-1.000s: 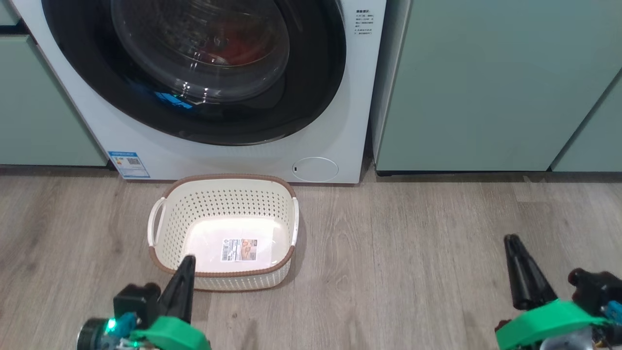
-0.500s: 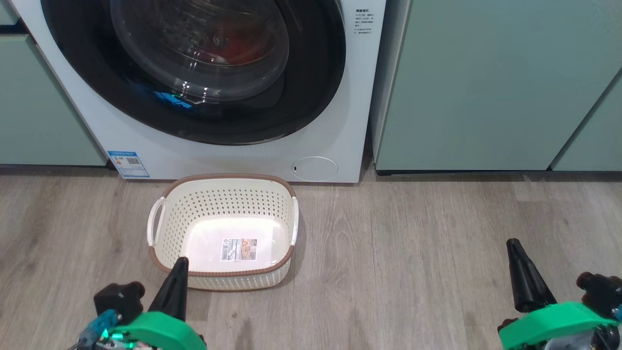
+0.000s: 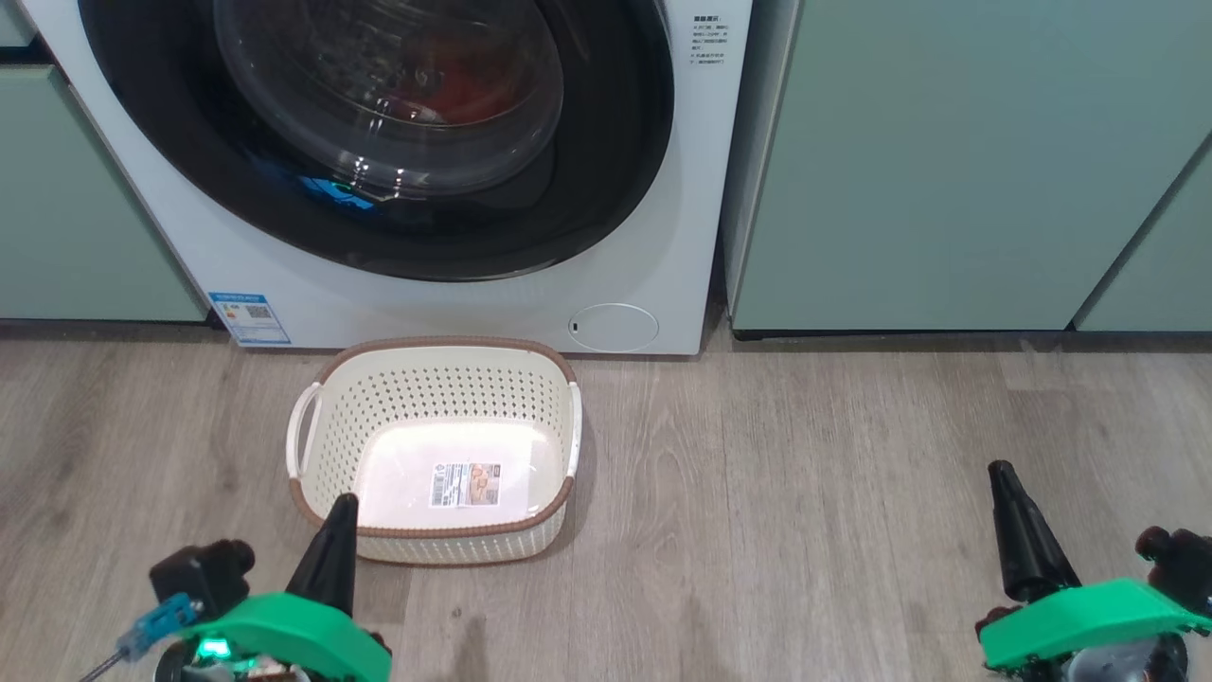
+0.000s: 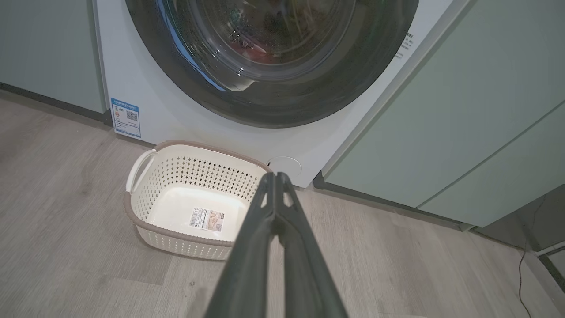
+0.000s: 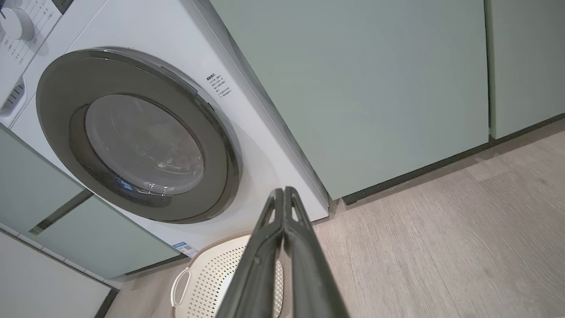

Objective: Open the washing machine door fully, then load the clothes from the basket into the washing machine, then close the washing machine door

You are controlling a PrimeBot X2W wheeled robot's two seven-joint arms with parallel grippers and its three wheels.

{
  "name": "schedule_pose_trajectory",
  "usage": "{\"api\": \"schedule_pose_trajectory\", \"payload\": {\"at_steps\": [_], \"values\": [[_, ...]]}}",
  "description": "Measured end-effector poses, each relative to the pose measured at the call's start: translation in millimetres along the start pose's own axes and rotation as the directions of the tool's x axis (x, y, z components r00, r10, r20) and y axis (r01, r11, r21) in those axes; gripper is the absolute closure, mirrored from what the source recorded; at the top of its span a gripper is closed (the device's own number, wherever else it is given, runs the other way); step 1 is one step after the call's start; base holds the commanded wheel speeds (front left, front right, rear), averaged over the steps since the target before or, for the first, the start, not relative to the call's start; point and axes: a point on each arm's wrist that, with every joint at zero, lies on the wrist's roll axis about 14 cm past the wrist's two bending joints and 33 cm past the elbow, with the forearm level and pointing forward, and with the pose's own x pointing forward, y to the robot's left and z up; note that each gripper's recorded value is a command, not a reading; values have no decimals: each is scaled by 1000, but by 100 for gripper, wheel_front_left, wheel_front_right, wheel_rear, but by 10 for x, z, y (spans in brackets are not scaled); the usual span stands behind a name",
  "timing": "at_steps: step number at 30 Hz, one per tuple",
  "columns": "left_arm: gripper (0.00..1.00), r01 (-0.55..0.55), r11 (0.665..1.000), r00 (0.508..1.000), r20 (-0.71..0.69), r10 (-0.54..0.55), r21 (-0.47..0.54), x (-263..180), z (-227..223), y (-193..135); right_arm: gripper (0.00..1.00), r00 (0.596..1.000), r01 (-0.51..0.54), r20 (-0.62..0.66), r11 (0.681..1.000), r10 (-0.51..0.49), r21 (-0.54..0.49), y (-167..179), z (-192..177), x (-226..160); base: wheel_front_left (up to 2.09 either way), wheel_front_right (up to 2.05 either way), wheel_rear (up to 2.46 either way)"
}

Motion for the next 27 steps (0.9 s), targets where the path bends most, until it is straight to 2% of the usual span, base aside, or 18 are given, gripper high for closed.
{"api": "schedule_pose_trajectory", "payload": {"at_steps": [13,27], "values": [[100,-18,988,1000,-11,16,-152,32,1,48,100,1000,10,-5,990,-9,140,-10,-11,45,0,0,0],[100,-39,949,999,-22,34,-312,64,0,112,100,1000,16,-13,958,-13,286,-10,-22,101,0,0,0]]}}
